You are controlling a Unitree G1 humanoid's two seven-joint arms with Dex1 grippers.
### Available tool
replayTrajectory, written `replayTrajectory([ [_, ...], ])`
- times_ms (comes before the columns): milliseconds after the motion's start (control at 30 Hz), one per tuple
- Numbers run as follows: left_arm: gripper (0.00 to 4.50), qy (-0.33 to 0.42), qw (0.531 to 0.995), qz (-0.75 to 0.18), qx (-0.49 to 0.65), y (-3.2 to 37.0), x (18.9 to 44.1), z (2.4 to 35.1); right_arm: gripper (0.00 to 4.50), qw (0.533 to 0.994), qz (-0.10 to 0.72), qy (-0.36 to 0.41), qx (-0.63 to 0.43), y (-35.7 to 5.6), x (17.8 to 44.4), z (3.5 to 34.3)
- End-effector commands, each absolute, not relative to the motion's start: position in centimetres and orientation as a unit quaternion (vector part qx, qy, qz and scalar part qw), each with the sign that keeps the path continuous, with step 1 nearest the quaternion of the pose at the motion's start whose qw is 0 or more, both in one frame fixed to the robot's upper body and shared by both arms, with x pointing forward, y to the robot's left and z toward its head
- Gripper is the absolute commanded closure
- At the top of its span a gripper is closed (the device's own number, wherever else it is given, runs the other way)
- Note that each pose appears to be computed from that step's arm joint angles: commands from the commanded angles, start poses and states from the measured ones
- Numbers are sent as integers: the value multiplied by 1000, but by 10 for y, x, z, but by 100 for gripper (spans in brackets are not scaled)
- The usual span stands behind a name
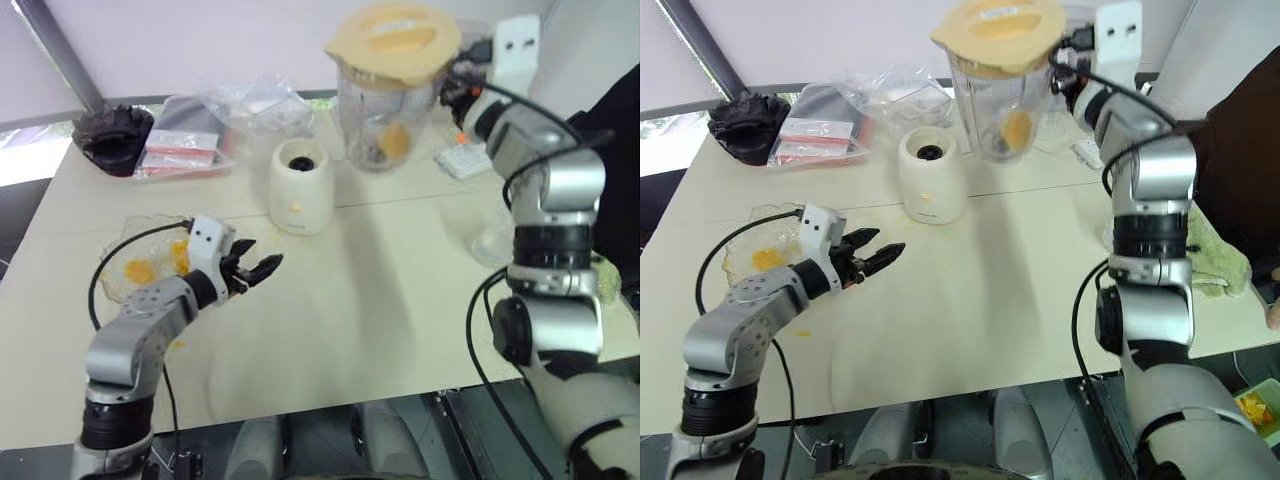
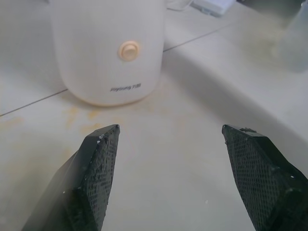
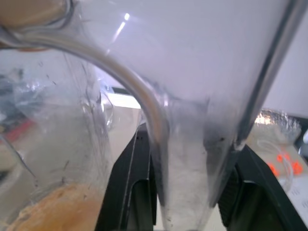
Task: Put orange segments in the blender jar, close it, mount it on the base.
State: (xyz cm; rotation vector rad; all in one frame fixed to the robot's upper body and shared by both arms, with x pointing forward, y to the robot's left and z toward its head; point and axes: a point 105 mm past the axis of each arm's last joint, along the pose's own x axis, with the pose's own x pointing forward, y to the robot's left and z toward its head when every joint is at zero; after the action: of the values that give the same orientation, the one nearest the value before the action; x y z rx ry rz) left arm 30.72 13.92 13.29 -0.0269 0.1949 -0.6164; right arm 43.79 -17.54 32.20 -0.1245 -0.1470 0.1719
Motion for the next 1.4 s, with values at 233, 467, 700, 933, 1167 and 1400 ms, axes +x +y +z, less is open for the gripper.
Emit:
replayTrajectory([
  [233, 98, 53, 963, -264, 14, 134, 301, 133, 355, 977, 152, -149, -25, -102, 456, 386],
  [467, 98, 50, 968, -247, 9, 135, 295, 131, 355, 973, 184, -136, -5, -68, 465, 375],
  [700, 98, 55, 971, -231, 14, 141, 294, 129, 355, 979, 182, -93, 6, -61, 477, 340],
  [933, 98, 56, 972, -229, 14, 140, 295, 128, 355, 981, 174, -81, -4, -64, 480, 327],
  [1167, 98, 59, 970, -235, 19, 138, 298, 127, 355, 984, 162, -67, -16, -71, 482, 318],
  [1400, 98, 59, 969, -239, 21, 134, 301, 127, 355, 984, 167, -46, -41, -70, 483, 304],
])
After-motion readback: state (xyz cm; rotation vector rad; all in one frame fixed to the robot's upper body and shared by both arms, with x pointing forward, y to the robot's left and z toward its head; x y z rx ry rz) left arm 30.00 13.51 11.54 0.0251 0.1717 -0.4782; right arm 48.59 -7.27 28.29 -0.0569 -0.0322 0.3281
